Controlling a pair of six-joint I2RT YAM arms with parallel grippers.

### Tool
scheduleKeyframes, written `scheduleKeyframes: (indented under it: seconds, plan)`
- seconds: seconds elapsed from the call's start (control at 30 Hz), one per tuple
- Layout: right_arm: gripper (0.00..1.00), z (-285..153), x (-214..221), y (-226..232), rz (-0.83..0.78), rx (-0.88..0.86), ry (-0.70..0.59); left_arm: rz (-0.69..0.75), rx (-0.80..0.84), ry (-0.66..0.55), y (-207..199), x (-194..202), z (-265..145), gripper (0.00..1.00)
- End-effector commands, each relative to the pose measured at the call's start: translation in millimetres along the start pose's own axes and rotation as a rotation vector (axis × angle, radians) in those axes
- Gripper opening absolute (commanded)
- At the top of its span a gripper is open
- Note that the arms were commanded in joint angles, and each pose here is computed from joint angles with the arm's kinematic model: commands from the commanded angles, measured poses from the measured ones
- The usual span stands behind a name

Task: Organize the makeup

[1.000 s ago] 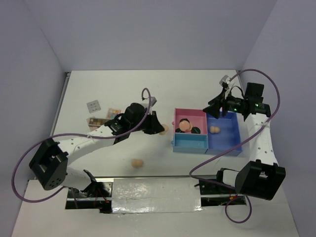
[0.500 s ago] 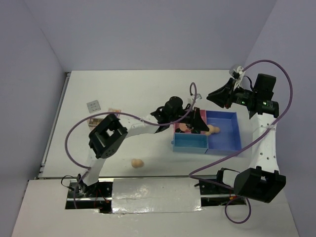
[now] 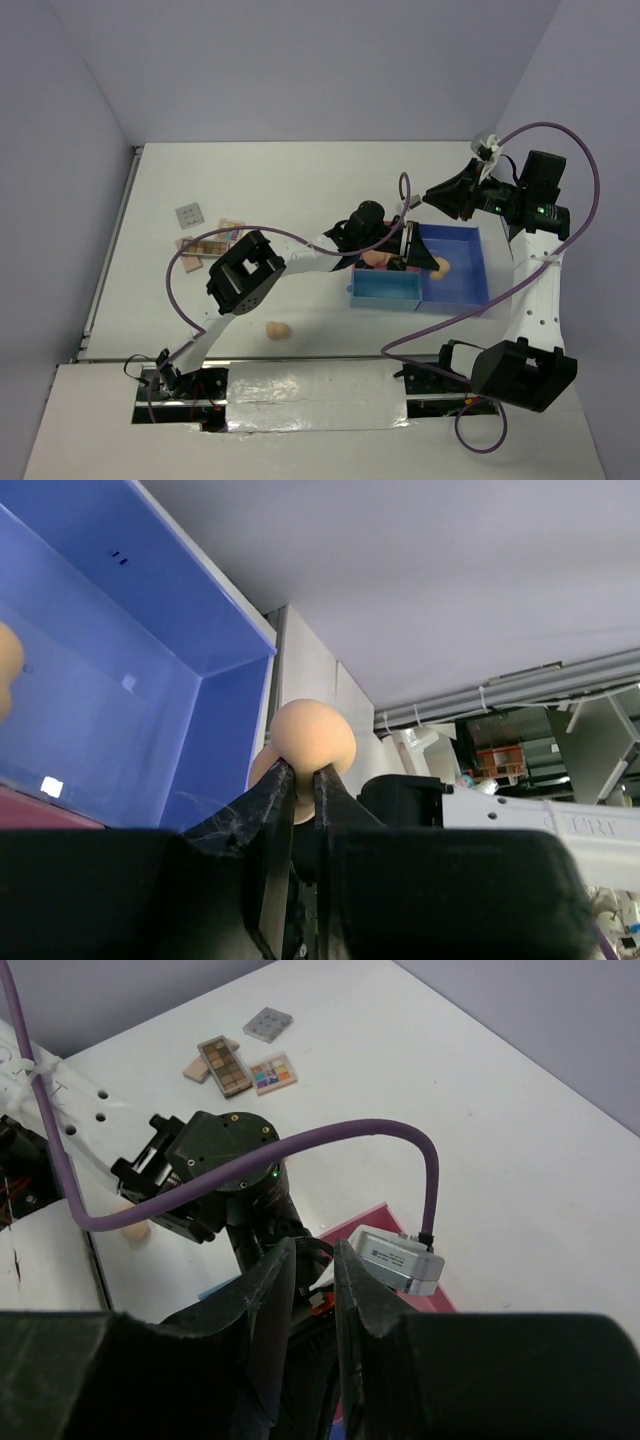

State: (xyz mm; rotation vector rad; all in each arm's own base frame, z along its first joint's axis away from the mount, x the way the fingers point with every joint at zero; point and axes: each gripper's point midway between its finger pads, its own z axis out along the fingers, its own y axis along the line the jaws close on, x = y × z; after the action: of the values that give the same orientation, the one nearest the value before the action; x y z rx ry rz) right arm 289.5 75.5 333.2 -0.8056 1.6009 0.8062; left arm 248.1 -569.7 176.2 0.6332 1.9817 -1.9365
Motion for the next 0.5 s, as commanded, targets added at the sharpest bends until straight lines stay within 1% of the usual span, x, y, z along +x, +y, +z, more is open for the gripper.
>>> scheduleKeyframes:
  seconds: [0.0,0.03,0.17,0.3,0.37,0.47]
  plan:
    - [0.30,-5.0,-13.3,9.0,-0.053,-0.010,-0.023,0.032,-0.019,-0.010,3.0,-5.8,11.0,0.24]
    - [0.30,-5.2,-13.4,9.2,-0.055,-0.009,-0.022,0.024,-0.049,-0.002,8.1,-6.1,12.2,0.28]
    - [0.31,-5.9,-12.5,9.7,-0.054,-0.008,-0.022,0.014,-0.133,-0.006,26.1,-7.2,14.9,0.32]
    - [0.31,-6.6,-11.0,9.7,-0.053,-0.008,-0.022,0.013,-0.159,0.001,30.3,-6.7,15.6,0.35]
    - [0.31,-7.2,-10.1,9.8,-0.051,-0.007,-0.022,0.009,-0.169,0.002,32.0,-7.1,14.6,0.41]
    - [0.31,-7.7,-9.3,9.5,-0.049,-0.006,-0.022,0.009,-0.175,0.002,31.5,-6.3,14.0,0.43]
